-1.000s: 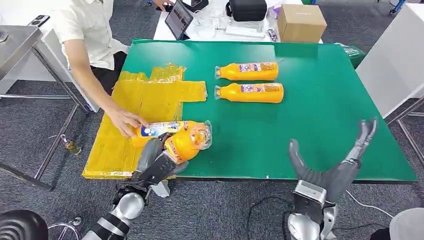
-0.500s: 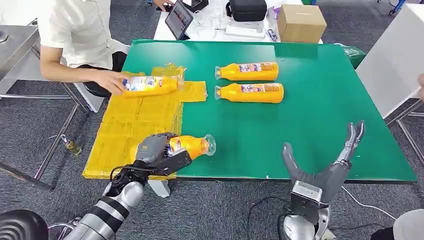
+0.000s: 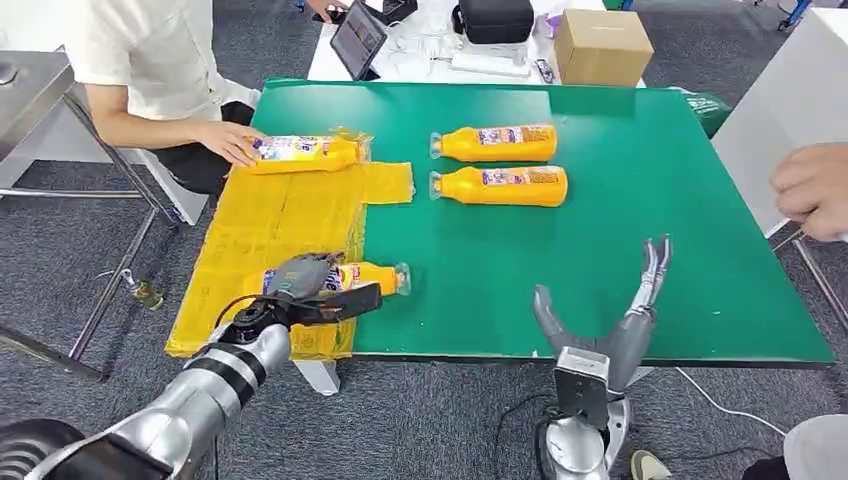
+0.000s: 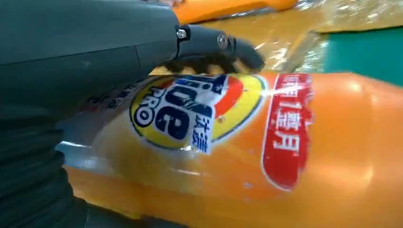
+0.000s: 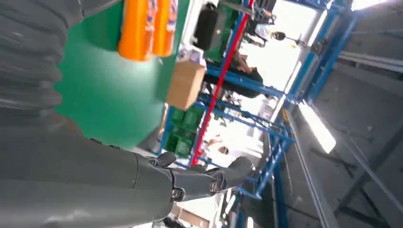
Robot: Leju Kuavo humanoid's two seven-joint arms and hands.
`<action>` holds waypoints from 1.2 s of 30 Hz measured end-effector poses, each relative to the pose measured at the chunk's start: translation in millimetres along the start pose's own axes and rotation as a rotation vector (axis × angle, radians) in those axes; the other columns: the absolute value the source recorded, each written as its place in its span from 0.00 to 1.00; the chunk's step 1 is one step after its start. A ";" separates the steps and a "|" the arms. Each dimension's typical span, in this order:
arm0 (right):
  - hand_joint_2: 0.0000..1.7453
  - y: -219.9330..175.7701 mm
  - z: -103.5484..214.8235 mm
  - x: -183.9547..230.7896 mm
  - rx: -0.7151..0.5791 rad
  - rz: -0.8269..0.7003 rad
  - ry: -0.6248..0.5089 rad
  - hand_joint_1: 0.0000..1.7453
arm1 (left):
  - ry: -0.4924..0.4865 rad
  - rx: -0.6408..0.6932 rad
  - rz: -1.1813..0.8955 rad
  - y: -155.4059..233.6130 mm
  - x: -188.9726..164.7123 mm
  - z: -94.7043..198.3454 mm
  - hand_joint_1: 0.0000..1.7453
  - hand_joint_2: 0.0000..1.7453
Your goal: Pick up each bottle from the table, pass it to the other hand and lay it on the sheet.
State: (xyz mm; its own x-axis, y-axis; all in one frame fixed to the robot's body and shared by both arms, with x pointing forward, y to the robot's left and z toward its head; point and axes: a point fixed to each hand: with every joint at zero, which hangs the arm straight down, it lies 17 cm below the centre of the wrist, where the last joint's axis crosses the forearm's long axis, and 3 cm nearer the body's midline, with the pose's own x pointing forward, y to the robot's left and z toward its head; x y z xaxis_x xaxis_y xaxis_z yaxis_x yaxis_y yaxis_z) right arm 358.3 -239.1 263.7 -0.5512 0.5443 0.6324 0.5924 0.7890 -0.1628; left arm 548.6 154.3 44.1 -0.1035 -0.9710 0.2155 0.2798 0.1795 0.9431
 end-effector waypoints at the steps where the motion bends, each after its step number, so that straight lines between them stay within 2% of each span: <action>1: 1.00 3.7 0.8 -1.1 0.009 -0.002 0.002 0.00 | 0.010 -0.012 -0.002 -2.8 -3.7 -0.9 0.00 1.00; 11: 1.00 12.5 13.9 -19.1 0.055 0.007 0.039 0.00 | -0.082 -0.064 0.133 -8.2 12.3 -3.5 0.00 1.00; 17: 1.00 11.7 19.7 -22.6 0.070 0.019 0.045 0.00 | -0.221 0.028 0.269 4.3 49.3 5.8 0.00 1.00; 26: 1.00 10.6 23.3 -24.4 0.078 0.026 0.048 0.00 | -0.276 0.068 0.332 9.3 68.1 15.8 0.00 1.00; 33: 1.00 9.6 29.0 -25.6 0.091 0.038 0.051 0.00 | -0.407 0.236 0.442 47.5 106.5 44.9 0.00 1.00; 36: 1.00 9.2 29.3 -25.2 0.092 0.039 0.050 0.00 | -0.441 0.360 0.441 74.5 117.0 59.6 0.00 1.00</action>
State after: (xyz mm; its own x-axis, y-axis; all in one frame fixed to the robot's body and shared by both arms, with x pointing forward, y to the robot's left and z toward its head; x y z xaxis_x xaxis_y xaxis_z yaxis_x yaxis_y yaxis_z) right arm 360.5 -237.2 224.1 -0.4972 0.5623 0.6608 0.5555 0.7913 -0.2554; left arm 500.5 63.5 154.7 -0.4506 -0.6552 0.6063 0.0605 0.6552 0.7530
